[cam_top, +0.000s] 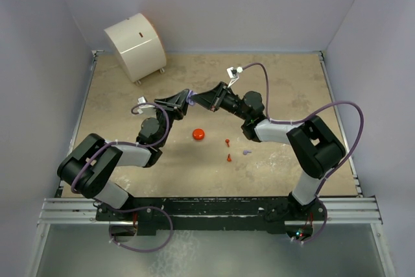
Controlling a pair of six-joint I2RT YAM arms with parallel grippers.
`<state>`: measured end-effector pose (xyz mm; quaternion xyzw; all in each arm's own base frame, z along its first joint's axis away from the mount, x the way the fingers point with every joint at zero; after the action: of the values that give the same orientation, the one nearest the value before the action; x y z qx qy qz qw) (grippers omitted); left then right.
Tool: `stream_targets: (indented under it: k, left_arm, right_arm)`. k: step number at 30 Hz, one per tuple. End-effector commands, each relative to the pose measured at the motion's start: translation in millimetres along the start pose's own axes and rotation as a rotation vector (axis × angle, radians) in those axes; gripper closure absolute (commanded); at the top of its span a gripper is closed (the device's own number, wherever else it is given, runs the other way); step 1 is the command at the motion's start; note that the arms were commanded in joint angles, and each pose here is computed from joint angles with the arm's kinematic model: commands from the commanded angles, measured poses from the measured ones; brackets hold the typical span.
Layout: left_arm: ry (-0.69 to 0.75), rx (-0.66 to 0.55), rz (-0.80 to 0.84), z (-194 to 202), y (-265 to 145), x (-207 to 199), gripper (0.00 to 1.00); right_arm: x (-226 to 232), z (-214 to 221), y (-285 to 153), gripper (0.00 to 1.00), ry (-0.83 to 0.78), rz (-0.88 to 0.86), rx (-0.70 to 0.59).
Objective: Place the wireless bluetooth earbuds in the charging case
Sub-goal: Place the earbud in the charging case.
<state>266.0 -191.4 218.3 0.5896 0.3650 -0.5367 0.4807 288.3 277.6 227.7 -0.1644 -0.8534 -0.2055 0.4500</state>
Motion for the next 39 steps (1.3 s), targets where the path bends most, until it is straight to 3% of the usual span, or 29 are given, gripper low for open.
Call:
stream_targets:
  k: [1,22,39]
  left_arm:
    - [-0.020,0.020,0.127,4.2,1.0,-24.0,1.00]
    - [-0.030,-0.002,0.146,1.1,-4.5,-29.5,1.00]
    - [-0.035,-0.013,0.095,-0.8,-7.0,-21.0,1.00]
  right_arm:
    - [4.9,-0.3,1.3,1.00,-0.012,-0.042,-0.004]
    - [4.9,-1.3,-0.3,1.00,0.005,-0.014,-0.016]
    - [-0.5,-1.1,1.8,0.82,0.010,0.018,-0.016]
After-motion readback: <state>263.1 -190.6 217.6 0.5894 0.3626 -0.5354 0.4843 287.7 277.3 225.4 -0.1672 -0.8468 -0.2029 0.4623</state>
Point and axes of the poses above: each gripper's point midway between its finger pads, its own y axis out along the fingers, its own x axis along the line the jaws close on, z = x × y, the point moved 10 cm from there along -y, back along the fingers, and after that the axes turned 6 degrees about y, right-handed, at the moved point
